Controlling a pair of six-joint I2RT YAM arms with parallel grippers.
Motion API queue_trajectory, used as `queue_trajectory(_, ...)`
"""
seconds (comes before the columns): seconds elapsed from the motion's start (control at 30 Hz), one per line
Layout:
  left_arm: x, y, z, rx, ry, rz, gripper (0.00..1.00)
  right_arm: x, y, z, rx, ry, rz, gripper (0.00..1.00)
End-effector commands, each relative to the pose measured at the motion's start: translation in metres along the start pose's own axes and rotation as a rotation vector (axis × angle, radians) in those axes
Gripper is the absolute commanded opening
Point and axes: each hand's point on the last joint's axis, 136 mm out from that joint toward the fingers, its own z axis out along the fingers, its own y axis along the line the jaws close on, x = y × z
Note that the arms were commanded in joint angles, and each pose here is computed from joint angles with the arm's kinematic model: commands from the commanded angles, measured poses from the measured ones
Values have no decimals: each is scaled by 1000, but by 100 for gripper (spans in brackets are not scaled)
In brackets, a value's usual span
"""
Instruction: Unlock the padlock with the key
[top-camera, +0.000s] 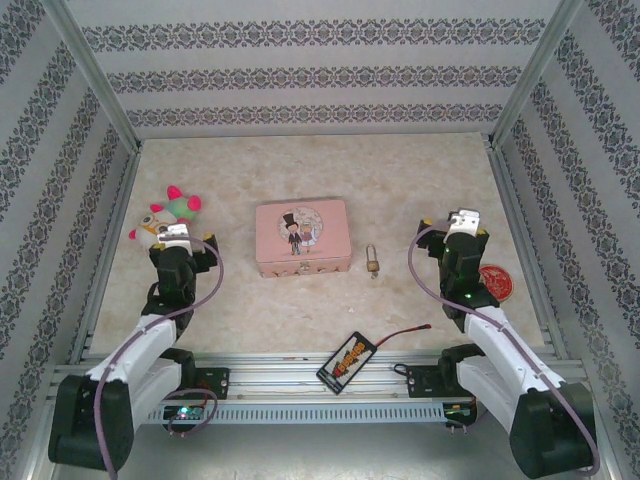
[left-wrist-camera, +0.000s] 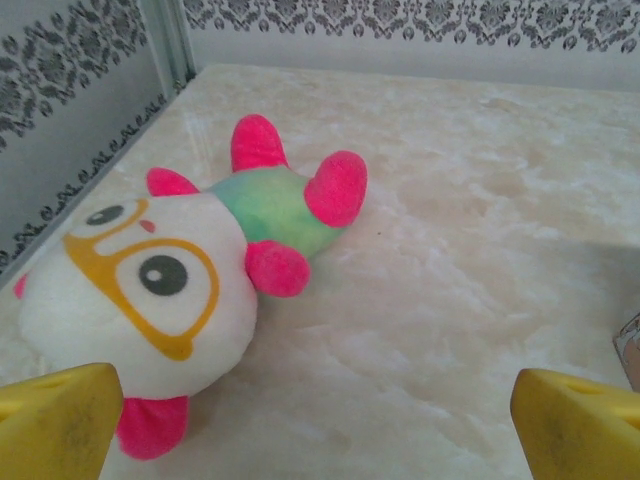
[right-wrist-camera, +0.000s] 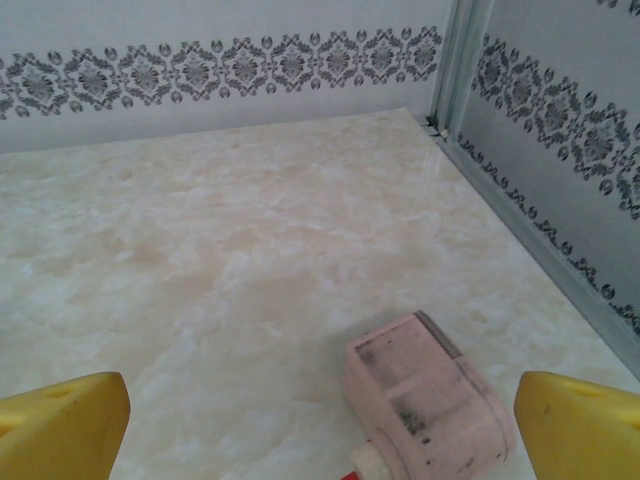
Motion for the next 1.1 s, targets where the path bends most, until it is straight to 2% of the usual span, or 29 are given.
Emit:
queue_trajectory(0.0, -19, -9, 10, 55, -87, -2, 99, -15, -4, 6, 13, -70, -15, 98)
queue_trajectory(0.1, -21, -11, 22, 68, -95, 3, 99, -3, -10, 11, 30, -56, -16, 98)
queue_trajectory(0.43, -14, -22, 50, 137, -140, 15, 99, 4, -19, 19, 42, -86, 2, 98)
queue_trajectory(0.77, 7, -34, 52, 226, -209, 33, 99, 11, -14, 24, -15, -107, -6, 98)
queue_trajectory(0.83, 9, -36, 51, 252, -194, 27, 99, 13, -11, 26, -31, -112, -10, 98)
queue_trajectory(0.93, 10, -53, 54, 367, -159, 58, 99, 16, -8, 30, -53, -126, -8, 98)
queue_trajectory(1.0, 16, -67, 61, 444, -82, 91, 99, 18, -6, 34, -66, -129, -8, 98)
queue_trajectory(1.07, 15, -69, 75, 447, -13, 90, 99, 20, -3, 38, -80, -125, -5, 98)
